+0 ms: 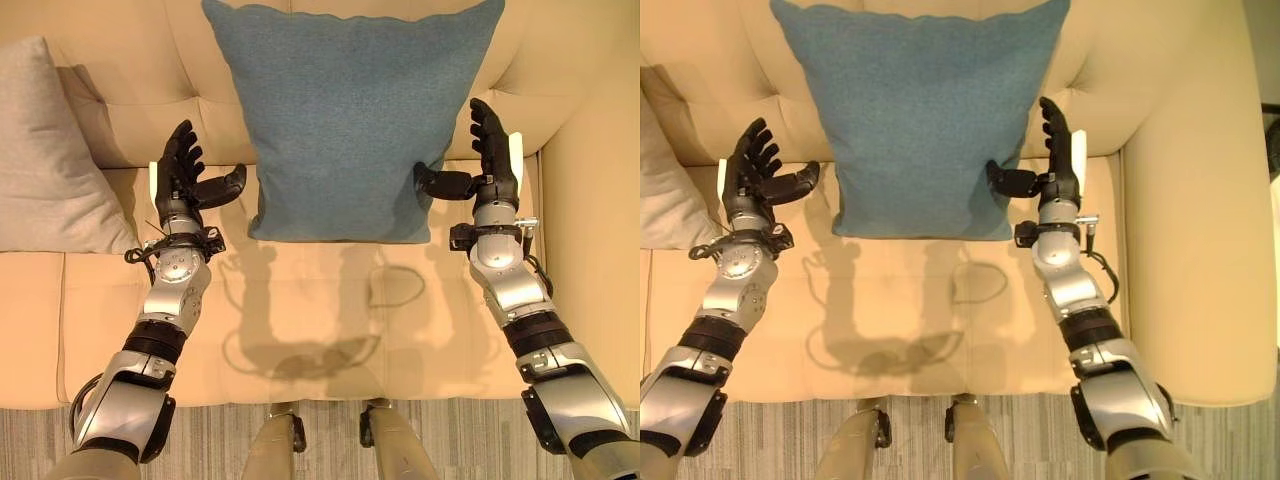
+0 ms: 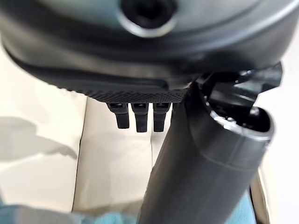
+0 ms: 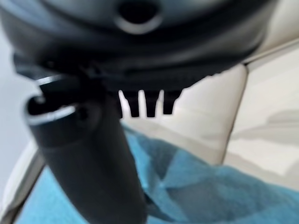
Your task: Pick up all the scattered cushions and arrange them neatly on the sofa.
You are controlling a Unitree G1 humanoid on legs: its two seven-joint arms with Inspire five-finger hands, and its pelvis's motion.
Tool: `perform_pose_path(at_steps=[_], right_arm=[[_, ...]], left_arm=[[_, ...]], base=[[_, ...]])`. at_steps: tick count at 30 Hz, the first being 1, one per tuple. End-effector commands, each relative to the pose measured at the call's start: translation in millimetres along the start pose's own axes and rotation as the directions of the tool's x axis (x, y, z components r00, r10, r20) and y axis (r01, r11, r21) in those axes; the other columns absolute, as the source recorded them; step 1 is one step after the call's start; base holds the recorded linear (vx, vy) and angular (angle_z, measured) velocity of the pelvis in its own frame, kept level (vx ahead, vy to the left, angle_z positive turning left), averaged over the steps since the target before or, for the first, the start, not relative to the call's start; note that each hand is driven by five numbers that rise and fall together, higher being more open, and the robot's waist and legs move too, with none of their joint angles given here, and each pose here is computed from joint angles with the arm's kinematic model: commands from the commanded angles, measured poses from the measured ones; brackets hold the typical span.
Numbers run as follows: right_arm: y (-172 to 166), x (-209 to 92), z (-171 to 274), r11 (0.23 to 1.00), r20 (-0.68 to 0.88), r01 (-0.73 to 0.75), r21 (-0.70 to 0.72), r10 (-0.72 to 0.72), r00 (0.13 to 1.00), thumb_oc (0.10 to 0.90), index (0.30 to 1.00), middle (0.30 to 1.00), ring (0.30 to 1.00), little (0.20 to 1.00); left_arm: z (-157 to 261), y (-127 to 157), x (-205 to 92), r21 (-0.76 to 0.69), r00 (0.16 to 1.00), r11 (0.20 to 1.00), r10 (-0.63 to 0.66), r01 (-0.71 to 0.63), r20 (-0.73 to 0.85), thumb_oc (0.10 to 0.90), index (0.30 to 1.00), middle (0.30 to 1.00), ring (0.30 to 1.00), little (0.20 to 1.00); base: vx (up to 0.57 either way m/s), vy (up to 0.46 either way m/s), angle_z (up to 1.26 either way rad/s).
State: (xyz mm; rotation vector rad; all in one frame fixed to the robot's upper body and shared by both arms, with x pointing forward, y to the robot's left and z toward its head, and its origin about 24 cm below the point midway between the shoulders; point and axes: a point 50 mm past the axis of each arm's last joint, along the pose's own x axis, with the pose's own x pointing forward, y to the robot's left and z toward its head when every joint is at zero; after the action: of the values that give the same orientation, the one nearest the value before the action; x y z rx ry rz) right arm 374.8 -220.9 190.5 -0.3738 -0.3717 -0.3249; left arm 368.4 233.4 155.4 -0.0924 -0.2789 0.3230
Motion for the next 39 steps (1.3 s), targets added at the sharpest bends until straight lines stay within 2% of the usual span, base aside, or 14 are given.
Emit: perform_pose_path(at_steps=[1, 10, 13, 14, 17, 18, 22, 23, 24, 27, 28, 30, 34, 39], right_arm=[[-7.5, -9.4, 1.7, 0.993, 0.064, 0.07, 0.097, -0.076, 0.995, 0.8, 0.9, 0.9, 0.9, 0.9], [-31.1, -69.3, -59.4, 0.998, -0.086, 0.062, 0.032, -0.059, 0.994, 0.8, 0.9, 0.9, 0.9, 0.9], [-49.4, -104.6, -92.5, 0.998, -0.208, 0.062, -0.015, -0.064, 0.976, 0.8, 0.9, 0.9, 0.9, 0.9], [-49.4, -104.8, -92.5, 0.998, -0.209, 0.062, -0.014, -0.064, 0.976, 0.8, 0.9, 0.9, 0.9, 0.9], [-61.1, -151.7, -127.6, 0.998, -0.372, 0.014, -0.062, -0.036, 0.928, 0.8, 0.9, 0.9, 0.9, 0.9], [-61.1, -151.8, -127.6, 0.998, -0.372, 0.013, -0.062, -0.036, 0.928, 0.8, 0.9, 0.9, 0.9, 0.9], [-54.5, -209.4, -165.3, 0.999, -0.592, -0.046, -0.014, 0.029, 0.805, 0.8, 0.9, 0.9, 0.9, 0.9], [-50.9, -229.9, -176.7, 0.999, -0.663, -0.029, 0.025, 0.038, 0.748, 0.8, 0.9, 0.9, 0.9, 0.9], [-51.0, -230.0, -176.7, 0.999, -0.663, -0.029, 0.025, 0.038, 0.748, 0.8, 0.9, 0.9, 0.9, 0.9], [-41.7, -266.9, -194.3, 0.995, -0.765, -0.092, 0.038, 0.088, 0.638, 0.8, 0.9, 0.9, 0.9, 0.9], [-41.7, -266.8, -194.3, 0.995, -0.765, -0.092, 0.038, 0.088, 0.638, 0.8, 0.9, 0.9, 0.9, 0.9], [-31.2, -289.2, -202.3, 0.985, -0.815, -0.165, 0.055, 0.139, 0.562, 0.8, 0.9, 0.9, 0.9, 0.9], [-24.9, -308.3, -207.5, 0.968, -0.849, -0.242, 0.064, 0.18, 0.497, 0.8, 0.9, 0.9, 0.9, 0.9], [-25.1, -320.8, -215.1, 0.961, -0.888, -0.274, 0.05, 0.168, 0.427, 0.8, 0.9, 0.9, 0.9, 0.9]], left_arm=[[4.4, 1.5, -9.3, -0.057, 0.995, 0.998, 0.007, -0.001, 0.096, 0.8, 0.9, 0.9, 0.9, 0.9], [-43.1, 25.6, -59.9, 0.047, 0.999, 0.998, -0.043, 0.044, -0.024, 0.8, 0.9, 0.9, 0.9, 0.9], [-66.4, 50.5, -87.4, 0.127, 0.993, 0.991, -0.028, 0.042, -0.117, 0.8, 0.9, 0.9, 0.9, 0.9], [-66.3, 50.6, -87.6, 0.128, 0.993, 0.991, -0.028, 0.043, -0.117, 0.8, 0.9, 0.9, 0.9, 0.9], [-97.2, 82.0, -127.3, 0.214, 0.962, 0.976, 0.021, 0.039, -0.272, 0.8, 0.9, 0.9, 0.9, 0.9], [-97.2, 82.1, -127.5, 0.214, 0.962, 0.976, 0.021, 0.039, -0.272, 0.8, 0.9, 0.9, 0.9, 0.9], [-138.9, 105.3, -180.4, 0.263, 0.863, 0.963, 0.09, 0.051, -0.497, 0.8, 0.9, 0.9, 0.9, 0.9], [-156.5, 113.1, -205.7, 0.283, 0.797, 0.958, 0.131, 0.051, -0.589, 0.8, 0.9, 0.9, 0.9, 0.9], [-156.6, 113.1, -205.8, 0.283, 0.797, 0.958, 0.131, 0.051, -0.589, 0.8, 0.9, 0.9, 0.9, 0.9], [-181.2, 123.8, -246.7, 0.355, 0.671, 0.926, 0.182, 0.128, -0.719, 0.8, 0.9, 0.9, 0.9, 0.9], [-181.3, 123.7, -246.6, 0.355, 0.671, 0.926, 0.182, 0.128, -0.719, 0.8, 0.9, 0.9, 0.9, 0.9], [-194.6, 130.5, -274.2, 0.384, 0.571, 0.908, 0.228, 0.168, -0.789, 0.8, 0.9, 0.9, 0.9, 0.9], [-202.2, 137.3, -296.0, 0.404, 0.49, 0.891, 0.265, 0.204, -0.831, 0.8, 0.9, 0.9, 0.9, 0.9], [-206.2, 134.3, -295.3, 0.422, 0.474, 0.871, 0.27, 0.251, -0.838, 0.8, 0.9, 0.9, 0.9, 0.9]], base=[[0.01, 0.003, 0.13], [0.01, 0.005, 0.04], [0.03, -0.006, 0.0], [0.03, -0.009, 0.01], [0.07, -0.016, 0.0], [0.05, -0.016, -0.01], [0.05, -0.011, -0.02], [0.0, 0.0, 0.0], [0.0, 0.0, 0.0], [0.0, -0.002, 0.01], [0.0, -0.023, 0.06], [0.02, -0.044, 0.06], [0.0, -0.059, 0.03], [-0.15, -0.038, 0.1]])
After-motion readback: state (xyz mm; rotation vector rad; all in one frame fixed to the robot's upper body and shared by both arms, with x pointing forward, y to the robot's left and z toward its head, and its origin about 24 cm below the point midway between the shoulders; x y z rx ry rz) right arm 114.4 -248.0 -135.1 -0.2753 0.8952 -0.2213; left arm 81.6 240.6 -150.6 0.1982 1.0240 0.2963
